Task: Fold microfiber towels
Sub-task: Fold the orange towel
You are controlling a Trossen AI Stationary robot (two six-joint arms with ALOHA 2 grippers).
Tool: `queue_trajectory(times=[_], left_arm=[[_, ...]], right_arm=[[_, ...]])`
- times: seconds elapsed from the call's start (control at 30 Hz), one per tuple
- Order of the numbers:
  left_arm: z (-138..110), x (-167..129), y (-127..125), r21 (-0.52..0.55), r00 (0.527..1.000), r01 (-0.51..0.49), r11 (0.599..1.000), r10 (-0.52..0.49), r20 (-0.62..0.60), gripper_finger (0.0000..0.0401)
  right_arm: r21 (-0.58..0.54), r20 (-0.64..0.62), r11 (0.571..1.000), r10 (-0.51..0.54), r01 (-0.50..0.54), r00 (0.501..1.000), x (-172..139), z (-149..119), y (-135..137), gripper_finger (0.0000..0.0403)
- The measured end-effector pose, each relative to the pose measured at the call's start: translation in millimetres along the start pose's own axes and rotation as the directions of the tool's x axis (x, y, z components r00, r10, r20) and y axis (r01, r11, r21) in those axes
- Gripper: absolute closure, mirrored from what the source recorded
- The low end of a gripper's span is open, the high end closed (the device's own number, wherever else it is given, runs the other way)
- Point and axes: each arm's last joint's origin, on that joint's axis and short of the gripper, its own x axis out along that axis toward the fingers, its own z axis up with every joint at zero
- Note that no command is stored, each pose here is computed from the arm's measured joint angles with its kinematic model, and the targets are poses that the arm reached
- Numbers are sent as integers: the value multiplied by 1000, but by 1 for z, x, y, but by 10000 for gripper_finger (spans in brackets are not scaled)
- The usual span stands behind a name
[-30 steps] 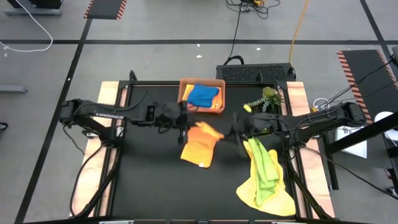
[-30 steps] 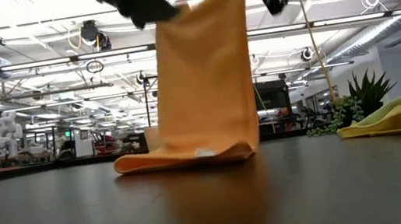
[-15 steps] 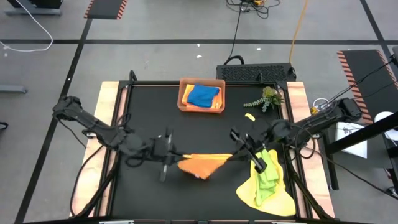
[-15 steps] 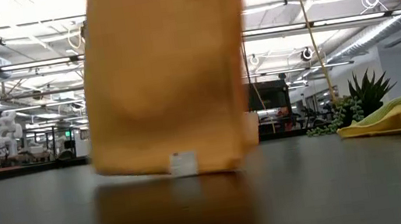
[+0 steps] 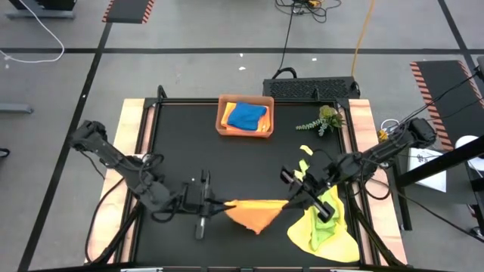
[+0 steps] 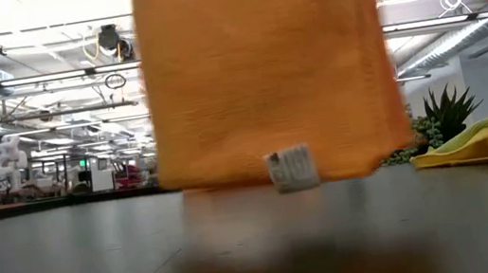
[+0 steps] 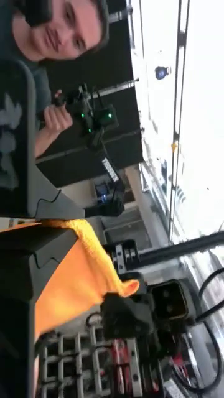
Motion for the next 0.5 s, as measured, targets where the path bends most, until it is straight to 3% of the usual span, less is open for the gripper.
queue_trajectory(times=[0.1, 0.2, 0.4, 0.5], left_arm=[[0, 5, -10, 3, 1000, -6, 1000, 6, -2, 399], [-6, 7, -8, 15, 998, -50, 999, 51, -37, 398], [-1, 12, 31, -52, 972, -220, 974, 215, -96, 397], [0, 15, 53, -65, 949, -294, 954, 283, -140, 397]], right_arm=[[10, -20, 1000, -7, 7, 1000, 2, -5, 4, 403], [14, -41, 997, -77, 78, 996, 1, -7, 3, 403], [19, -53, 975, -221, 222, 974, -3, -5, -15, 403], [3, -75, 939, -342, 343, 937, -8, -5, -28, 403]])
